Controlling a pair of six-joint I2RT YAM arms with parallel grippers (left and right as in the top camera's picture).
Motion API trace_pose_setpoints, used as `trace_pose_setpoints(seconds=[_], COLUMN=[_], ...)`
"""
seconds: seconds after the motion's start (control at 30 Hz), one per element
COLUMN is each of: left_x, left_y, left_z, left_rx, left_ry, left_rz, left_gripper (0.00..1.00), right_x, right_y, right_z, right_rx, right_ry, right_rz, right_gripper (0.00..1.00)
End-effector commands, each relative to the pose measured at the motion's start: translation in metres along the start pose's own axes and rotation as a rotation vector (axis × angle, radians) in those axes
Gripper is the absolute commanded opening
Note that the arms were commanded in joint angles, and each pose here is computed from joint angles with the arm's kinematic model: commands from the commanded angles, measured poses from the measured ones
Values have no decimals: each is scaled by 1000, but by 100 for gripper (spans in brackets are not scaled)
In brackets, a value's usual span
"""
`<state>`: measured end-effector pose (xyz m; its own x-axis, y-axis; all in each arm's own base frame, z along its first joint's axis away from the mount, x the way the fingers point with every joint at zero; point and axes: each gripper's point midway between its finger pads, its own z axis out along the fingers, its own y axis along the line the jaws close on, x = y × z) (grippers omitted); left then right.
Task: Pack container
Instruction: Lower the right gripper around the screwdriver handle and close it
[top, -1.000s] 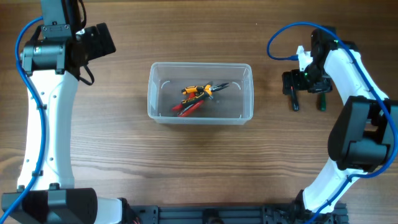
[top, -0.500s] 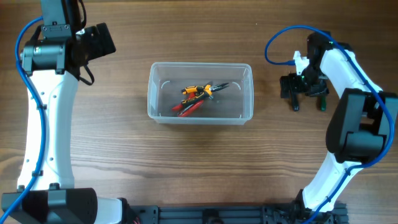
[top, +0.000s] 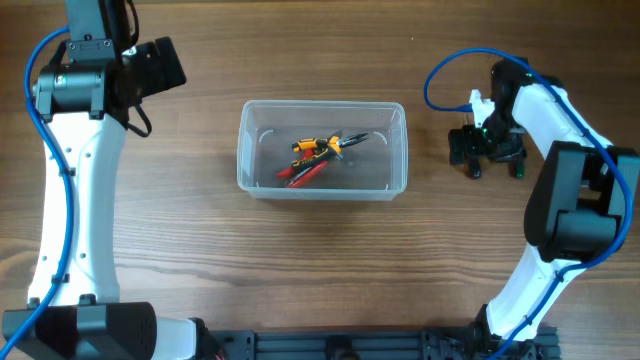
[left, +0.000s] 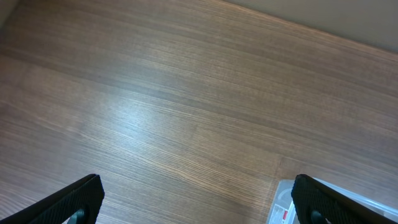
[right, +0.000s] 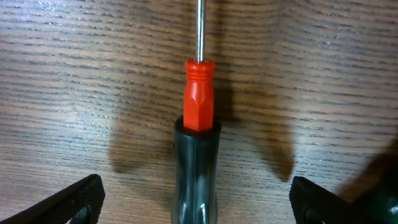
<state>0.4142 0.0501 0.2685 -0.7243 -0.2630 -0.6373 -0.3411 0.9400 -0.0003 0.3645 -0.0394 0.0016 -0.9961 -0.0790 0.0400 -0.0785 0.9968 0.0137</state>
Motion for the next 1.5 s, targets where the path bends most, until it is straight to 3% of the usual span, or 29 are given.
trace_pose_setpoints(seconds=[0.0,0.13,0.33,0.53,1.13,1.47], left_x=[-3,-3,-3,-3,-3,-3], left_y=[1,1,1,1,1,1], left_z=[-5,-5,-5,-5,-5,-5], left_rx=[4,4,4,4,4,4], left_ry=[-13,-13,-12,-13,-13,-13], left_rz=[-24,-24,-24,-24,-24,-24], left_gripper=[100,100,100,100,100,100], right_x=[4,4,2,2,0,0], right_y=[-2,-2,-1,-2,-2,-2], right_z=[8,8,8,8,8,8], right_rx=[8,8,3,3,4,5], right_ry=[25,25,17,15,9,9], right_rz=[-18,-18,-18,-18,-35,-43], right_gripper=[95,90,74,51,29,29])
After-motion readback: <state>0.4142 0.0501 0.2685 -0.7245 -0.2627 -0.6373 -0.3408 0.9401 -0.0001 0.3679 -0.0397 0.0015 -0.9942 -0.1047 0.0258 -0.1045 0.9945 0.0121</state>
